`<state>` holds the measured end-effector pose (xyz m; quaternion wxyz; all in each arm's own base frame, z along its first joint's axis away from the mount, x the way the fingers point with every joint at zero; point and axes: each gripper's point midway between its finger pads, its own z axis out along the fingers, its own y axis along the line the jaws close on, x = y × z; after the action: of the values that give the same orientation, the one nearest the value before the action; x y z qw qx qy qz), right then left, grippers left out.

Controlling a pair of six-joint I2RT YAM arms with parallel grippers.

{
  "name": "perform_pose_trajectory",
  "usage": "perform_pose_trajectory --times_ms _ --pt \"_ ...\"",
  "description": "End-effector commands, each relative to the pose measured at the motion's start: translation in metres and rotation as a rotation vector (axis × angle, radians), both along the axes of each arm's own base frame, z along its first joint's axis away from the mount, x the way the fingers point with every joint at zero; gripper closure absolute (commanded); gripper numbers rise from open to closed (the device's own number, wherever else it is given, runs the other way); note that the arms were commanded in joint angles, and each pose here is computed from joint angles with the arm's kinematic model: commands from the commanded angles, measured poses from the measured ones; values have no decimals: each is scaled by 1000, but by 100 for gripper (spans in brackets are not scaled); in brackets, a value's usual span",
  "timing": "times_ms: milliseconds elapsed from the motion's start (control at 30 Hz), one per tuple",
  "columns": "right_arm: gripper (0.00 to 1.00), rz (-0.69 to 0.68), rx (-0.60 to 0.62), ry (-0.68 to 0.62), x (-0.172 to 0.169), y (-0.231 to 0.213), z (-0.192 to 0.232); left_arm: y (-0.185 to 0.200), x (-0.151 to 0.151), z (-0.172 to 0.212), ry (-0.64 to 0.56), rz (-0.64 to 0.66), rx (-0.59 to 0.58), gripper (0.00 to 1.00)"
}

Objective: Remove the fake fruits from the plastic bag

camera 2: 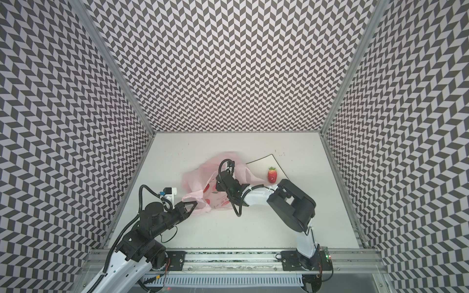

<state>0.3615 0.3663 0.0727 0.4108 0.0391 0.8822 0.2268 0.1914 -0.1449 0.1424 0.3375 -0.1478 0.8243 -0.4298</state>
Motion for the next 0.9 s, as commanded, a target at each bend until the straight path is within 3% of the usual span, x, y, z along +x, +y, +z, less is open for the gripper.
perform_pose_trajectory --times_ms 0,200,267,333,500,767,867 --pt "36 -105 76 -57 18 1 11 -2 -4 -8 45 -11 5 100" --pt "36 -133 194 -52 33 13 14 -7 -5 -2 30 -43 3 99" --pt "36 -122 206 -35 31 17 12 -10 -5 12 -20 -65 -8 79" --pt "36 -109 212 -19 29 18 9 -10 -5 31 -93 -79 -5 45" --pt "37 -101 218 5 24 15 0 -5 -13 82 -282 -109 14 3" --pt "37 -52 224 42 22 22 -8 -12 -46 152 -528 -249 -32 0" --pt "37 -33 232 62 21 24 -11 0 -38 165 -540 -161 -19 0"
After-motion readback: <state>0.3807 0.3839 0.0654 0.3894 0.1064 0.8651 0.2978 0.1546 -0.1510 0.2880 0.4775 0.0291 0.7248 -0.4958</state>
